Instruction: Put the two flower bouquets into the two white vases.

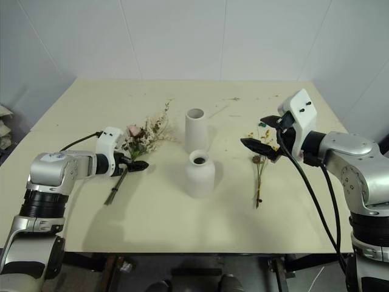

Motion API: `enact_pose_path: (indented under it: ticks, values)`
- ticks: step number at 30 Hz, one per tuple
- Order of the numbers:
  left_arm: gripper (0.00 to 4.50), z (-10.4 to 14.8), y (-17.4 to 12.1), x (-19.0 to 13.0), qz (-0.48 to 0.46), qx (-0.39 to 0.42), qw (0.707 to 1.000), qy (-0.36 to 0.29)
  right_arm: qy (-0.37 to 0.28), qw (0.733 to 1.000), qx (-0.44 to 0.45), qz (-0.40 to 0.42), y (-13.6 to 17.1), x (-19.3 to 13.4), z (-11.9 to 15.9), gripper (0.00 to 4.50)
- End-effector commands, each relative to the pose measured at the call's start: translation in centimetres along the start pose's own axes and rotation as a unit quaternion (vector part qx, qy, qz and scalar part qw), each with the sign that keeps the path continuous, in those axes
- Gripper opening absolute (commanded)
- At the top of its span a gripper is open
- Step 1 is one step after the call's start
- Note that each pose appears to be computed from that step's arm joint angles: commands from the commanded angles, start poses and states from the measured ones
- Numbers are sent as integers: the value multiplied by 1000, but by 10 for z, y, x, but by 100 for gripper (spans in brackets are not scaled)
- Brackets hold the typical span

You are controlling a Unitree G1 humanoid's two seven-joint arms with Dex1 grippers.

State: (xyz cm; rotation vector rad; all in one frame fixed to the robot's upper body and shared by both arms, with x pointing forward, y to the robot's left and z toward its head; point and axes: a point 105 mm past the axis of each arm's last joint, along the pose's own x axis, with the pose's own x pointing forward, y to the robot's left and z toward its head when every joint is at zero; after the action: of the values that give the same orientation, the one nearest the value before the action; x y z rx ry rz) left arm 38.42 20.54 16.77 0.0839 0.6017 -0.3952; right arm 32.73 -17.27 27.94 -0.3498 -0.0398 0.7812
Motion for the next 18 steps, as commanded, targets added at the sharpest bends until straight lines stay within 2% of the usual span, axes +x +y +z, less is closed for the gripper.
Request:
enact_pose_path:
  ticks: [1, 10, 18]
  values:
    - [447, 8, 4, -9, 28, 7, 1000, 10, -37, 998, -37, 18, 5, -10, 21, 450]
    - [447, 7, 14, -22, 71, -4, 996, 62, -79, 994, -52, 64, 16, -12, 33, 450]
    - [447, 20, 14, -31, 87, -5, 995, 51, -78, 993, -55, 64, 15, -13, 32, 450]
